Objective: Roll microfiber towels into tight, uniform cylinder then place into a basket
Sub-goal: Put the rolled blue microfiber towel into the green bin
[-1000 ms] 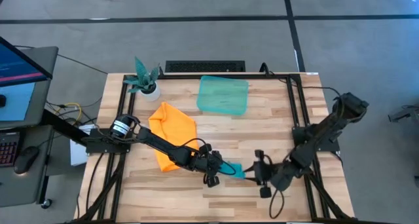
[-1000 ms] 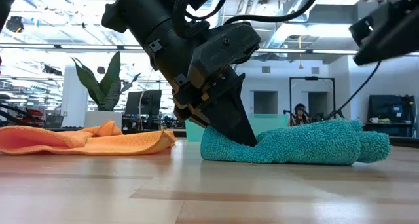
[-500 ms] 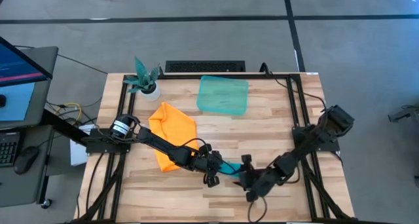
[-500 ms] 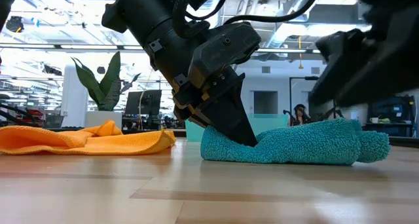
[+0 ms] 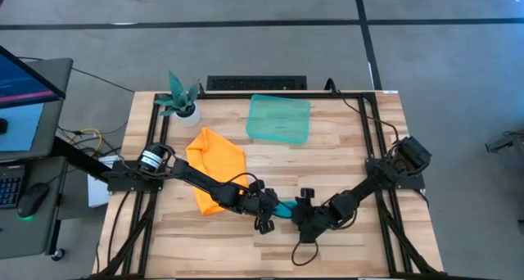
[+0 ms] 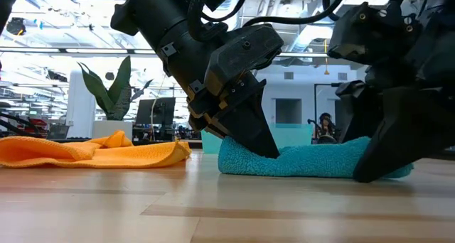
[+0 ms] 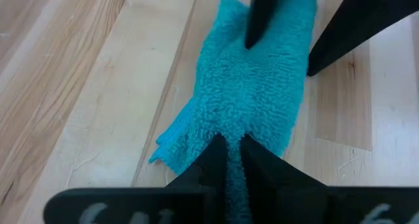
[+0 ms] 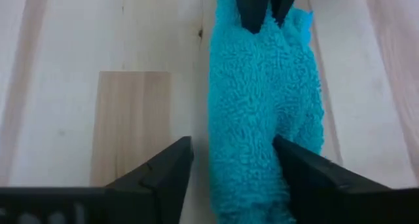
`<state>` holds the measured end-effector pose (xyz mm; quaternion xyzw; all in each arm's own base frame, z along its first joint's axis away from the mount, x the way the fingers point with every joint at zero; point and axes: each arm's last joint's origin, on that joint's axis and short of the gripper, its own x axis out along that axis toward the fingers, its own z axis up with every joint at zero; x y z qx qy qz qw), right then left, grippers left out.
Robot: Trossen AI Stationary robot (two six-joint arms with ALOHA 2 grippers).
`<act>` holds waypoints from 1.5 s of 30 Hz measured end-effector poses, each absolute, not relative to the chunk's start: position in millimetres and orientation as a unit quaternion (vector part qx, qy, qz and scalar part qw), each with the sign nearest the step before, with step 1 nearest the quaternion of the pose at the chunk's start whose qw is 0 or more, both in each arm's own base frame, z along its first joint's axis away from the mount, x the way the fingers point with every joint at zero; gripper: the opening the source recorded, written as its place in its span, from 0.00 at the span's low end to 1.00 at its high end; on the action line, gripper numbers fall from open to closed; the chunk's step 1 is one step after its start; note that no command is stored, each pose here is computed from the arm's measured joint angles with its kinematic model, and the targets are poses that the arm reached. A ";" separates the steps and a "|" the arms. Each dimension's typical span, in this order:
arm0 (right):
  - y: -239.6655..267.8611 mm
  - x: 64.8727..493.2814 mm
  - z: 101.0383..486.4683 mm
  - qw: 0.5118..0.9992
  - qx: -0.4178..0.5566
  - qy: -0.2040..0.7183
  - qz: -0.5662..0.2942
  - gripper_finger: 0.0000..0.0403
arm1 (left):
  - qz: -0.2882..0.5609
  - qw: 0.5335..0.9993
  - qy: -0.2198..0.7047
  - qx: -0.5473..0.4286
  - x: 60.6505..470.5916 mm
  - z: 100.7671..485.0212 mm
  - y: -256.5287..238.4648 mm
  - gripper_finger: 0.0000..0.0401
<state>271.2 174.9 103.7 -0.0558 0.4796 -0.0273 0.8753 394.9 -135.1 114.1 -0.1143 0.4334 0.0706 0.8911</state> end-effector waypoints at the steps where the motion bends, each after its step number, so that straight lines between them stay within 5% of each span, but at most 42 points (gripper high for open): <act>1: 175.1 271.4 103.1 0.875 -0.056 0.481 -0.028 0.53 | 0.071 0.891 0.433 -0.114 394.9 114.1 -135.1 0.06; 11: 172.0 271.7 102.0 0.870 -0.067 0.488 -0.032 0.07 | 0.057 0.896 0.434 -0.083 395.0 115.8 -134.5 0.05; 25: 155.7 284.7 111.5 0.841 -0.182 0.502 -0.082 0.08 | 0.042 0.893 0.447 -0.034 396.5 131.9 -106.0 0.02; 45: 93.1 313.9 148.3 0.795 -0.289 0.515 -0.136 0.08 | 0.020 0.875 0.482 -0.046 386.0 180.3 -5.2 0.02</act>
